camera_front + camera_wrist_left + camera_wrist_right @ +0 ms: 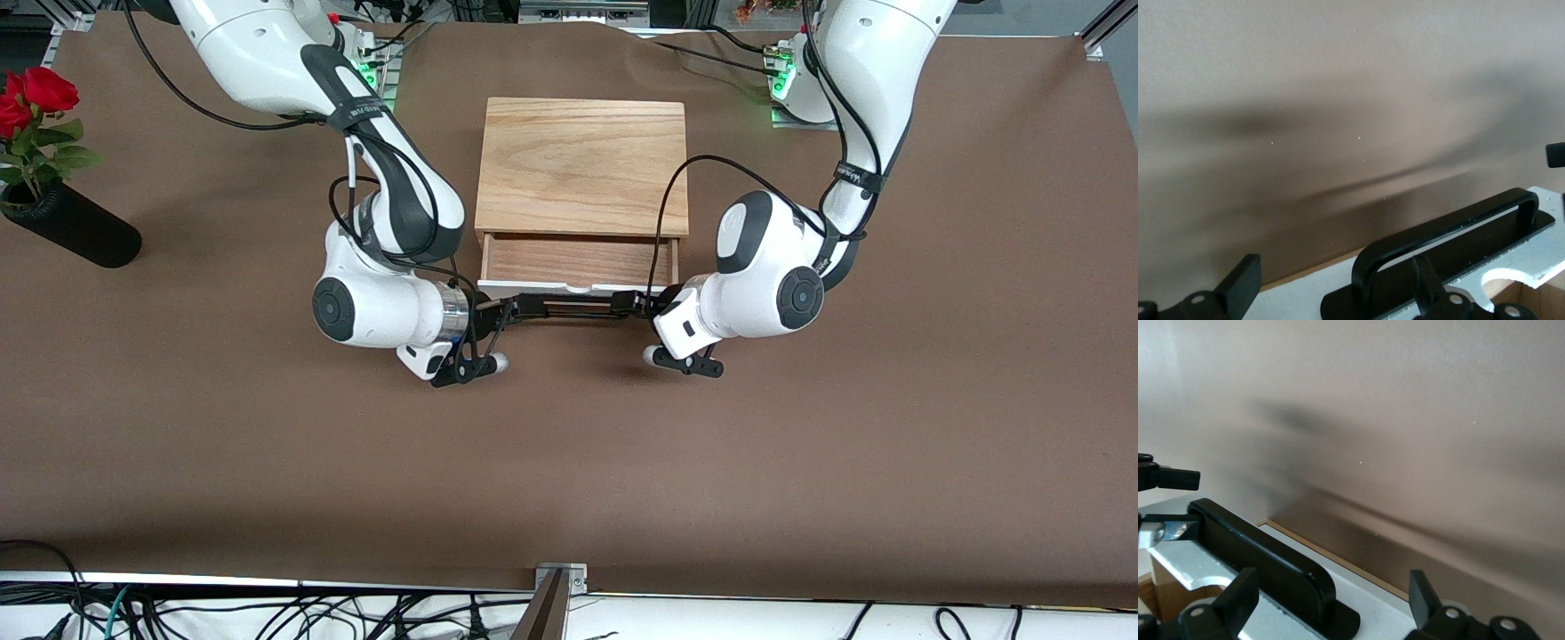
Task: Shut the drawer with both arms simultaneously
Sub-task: 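Place both grippers against the white drawer front beside the handle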
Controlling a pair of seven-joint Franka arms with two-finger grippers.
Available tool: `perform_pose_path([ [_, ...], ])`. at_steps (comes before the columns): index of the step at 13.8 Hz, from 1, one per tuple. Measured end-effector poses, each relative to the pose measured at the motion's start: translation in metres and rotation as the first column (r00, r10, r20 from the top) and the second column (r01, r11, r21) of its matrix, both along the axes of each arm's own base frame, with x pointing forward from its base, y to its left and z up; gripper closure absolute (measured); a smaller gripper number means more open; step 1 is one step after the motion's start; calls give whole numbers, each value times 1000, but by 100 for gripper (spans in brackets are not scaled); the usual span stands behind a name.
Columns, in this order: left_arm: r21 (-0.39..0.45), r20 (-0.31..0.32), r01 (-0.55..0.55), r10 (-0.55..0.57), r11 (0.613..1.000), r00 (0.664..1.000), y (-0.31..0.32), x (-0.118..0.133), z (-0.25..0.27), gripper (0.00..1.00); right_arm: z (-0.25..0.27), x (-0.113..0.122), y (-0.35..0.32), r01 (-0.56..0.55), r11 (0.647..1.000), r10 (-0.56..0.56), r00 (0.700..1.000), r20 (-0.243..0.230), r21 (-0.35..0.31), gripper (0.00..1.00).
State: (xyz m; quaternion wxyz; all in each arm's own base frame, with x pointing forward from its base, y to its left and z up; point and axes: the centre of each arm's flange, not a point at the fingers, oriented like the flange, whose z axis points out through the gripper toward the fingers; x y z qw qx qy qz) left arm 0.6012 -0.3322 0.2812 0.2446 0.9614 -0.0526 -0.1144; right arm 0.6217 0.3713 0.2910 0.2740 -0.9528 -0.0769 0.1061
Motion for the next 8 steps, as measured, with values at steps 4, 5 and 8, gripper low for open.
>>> perform_pose_path([
  [4, 1, -7, 1, -1, 1000, 1000, -1, -1, -1, 0, -15, -7, 3, -25, 1000, 24, 999, -49, -9, 0],
  [5, 1, -11, 2, -2, 1000, 1000, -1, -2, -1, 0, -16, -10, 4, -37, 999, 37, 997, -67, -11, 0],
  [8, 3, -46, 19, -19, 1000, 999, -2, -7, -3, 0, -19, -17, 2, -71, 997, 69, 990, -124, -16, 0],
])
